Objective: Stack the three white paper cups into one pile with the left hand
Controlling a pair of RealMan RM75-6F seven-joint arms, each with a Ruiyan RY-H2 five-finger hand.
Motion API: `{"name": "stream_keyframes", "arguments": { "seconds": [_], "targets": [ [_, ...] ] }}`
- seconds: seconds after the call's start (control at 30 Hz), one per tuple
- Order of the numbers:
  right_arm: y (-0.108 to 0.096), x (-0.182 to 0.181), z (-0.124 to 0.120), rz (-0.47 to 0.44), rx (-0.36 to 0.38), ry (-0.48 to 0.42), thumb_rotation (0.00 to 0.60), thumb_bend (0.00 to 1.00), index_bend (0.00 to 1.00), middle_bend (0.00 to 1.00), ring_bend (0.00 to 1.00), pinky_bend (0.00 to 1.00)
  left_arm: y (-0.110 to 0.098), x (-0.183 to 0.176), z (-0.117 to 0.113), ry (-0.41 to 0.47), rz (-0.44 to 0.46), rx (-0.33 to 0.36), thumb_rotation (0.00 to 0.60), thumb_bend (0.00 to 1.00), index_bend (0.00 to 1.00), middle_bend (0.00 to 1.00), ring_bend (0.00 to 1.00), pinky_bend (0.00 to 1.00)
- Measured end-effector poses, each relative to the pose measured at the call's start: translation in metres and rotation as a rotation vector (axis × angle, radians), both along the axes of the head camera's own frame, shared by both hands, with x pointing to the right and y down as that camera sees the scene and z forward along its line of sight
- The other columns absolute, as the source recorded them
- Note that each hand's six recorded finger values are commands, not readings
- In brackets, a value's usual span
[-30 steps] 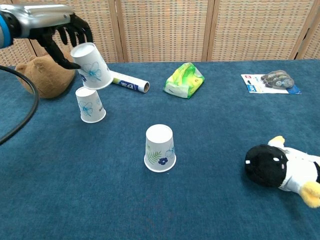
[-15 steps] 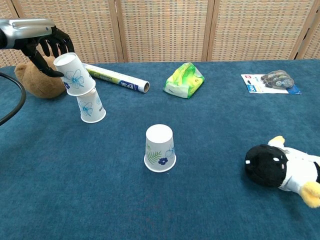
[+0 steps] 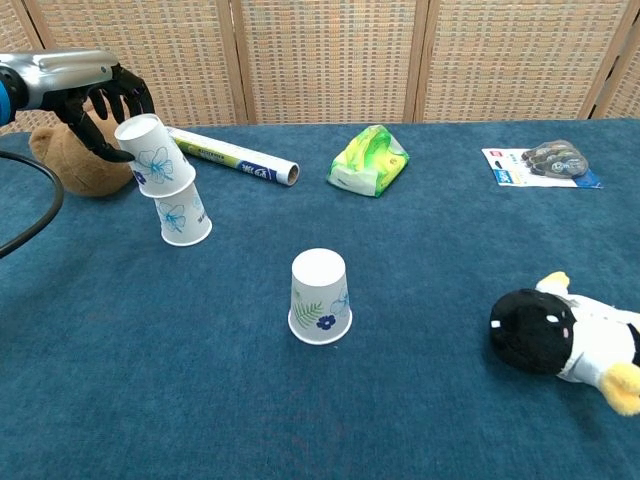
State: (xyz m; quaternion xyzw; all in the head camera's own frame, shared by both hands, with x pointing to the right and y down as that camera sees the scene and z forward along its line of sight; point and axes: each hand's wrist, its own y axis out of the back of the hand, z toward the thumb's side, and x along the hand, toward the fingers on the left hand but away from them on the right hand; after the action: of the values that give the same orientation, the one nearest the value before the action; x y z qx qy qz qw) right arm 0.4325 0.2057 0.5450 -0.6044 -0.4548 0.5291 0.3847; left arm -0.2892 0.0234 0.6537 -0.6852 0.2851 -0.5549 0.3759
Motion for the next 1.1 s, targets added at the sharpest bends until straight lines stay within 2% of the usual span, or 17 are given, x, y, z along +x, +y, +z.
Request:
{"name": "stream_keyframes", "arguments": {
  "seconds": [0.03,0.07,0.1,0.17,0.33,0.47,0.57,0.73,0.9,0.97,1.1],
  "targets": [
    [0.000,0.000,0.000,0.000,0.000,0.001,0.600,0.00,0.00,0.00,0.00,0.00,0.001,0.000,0.001,0.002,0.000,-0.009,0.600,0.27,0.28,0.12,0.09,0.16],
    [0.000,0.000,0.000,0.000,0.000,0.001,0.600,0.00,0.00,0.00,0.00,0.00,0.003,0.001,0.002,0.006,0.001,-0.023,0.600,0.27,0.18,0.04,0.03,0.08],
    [0.000,0.000,0.000,0.001,0.000,0.002,0.600,0.00,0.00,0.00,0.00,0.00,0.004,0.001,0.003,0.013,0.000,-0.035,0.600,0.26,0.08,0.00,0.00,0.03],
    [0.000,0.000,0.000,0.001,0.000,0.001,0.600,0.00,0.00,0.00,0.00,0.00,0.005,0.003,0.002,0.032,-0.006,-0.051,0.600,0.26,0.01,0.00,0.00,0.00],
    [0.000,0.000,-0.001,0.003,0.003,-0.001,0.600,0.00,0.00,0.00,0.00,0.00,0.003,0.007,-0.008,0.067,0.000,-0.024,0.600,0.25,0.00,0.00,0.00,0.00],
    [0.000,0.000,-0.001,0.003,0.003,-0.004,0.600,0.00,0.00,0.00,0.00,0.00,0.005,0.017,-0.023,0.097,0.047,0.019,0.600,0.25,0.00,0.00,0.00,0.00],
    [0.000,-0.001,-0.001,0.001,0.003,-0.005,0.600,0.00,0.00,0.00,0.00,0.00,0.013,0.027,-0.030,0.113,0.085,0.015,0.600,0.25,0.00,0.00,0.00,0.00],
    [0.001,-0.001,-0.001,-0.001,0.000,-0.006,0.600,0.00,0.00,0.00,0.00,0.00,0.045,0.055,-0.036,0.147,0.211,-0.036,0.600,0.25,0.00,0.00,0.00,0.00],
    [0.001,-0.001,0.000,0.000,-0.001,-0.007,0.600,0.00,0.00,0.00,0.00,0.00,0.095,0.080,-0.017,0.142,0.386,-0.132,0.600,0.25,0.00,0.00,0.00,0.00],
    [0.001,0.000,0.000,0.001,-0.002,-0.007,0.600,0.00,0.00,0.00,0.00,0.00,0.108,0.090,-0.011,0.147,0.429,-0.149,0.600,0.25,0.00,0.00,0.00,0.00],
    [0.000,0.000,0.000,0.002,-0.002,-0.007,0.600,0.00,0.00,0.00,0.00,0.00,0.118,0.102,-0.001,0.147,0.465,-0.155,0.600,0.26,0.00,0.00,0.00,0.00]
  ]
}}
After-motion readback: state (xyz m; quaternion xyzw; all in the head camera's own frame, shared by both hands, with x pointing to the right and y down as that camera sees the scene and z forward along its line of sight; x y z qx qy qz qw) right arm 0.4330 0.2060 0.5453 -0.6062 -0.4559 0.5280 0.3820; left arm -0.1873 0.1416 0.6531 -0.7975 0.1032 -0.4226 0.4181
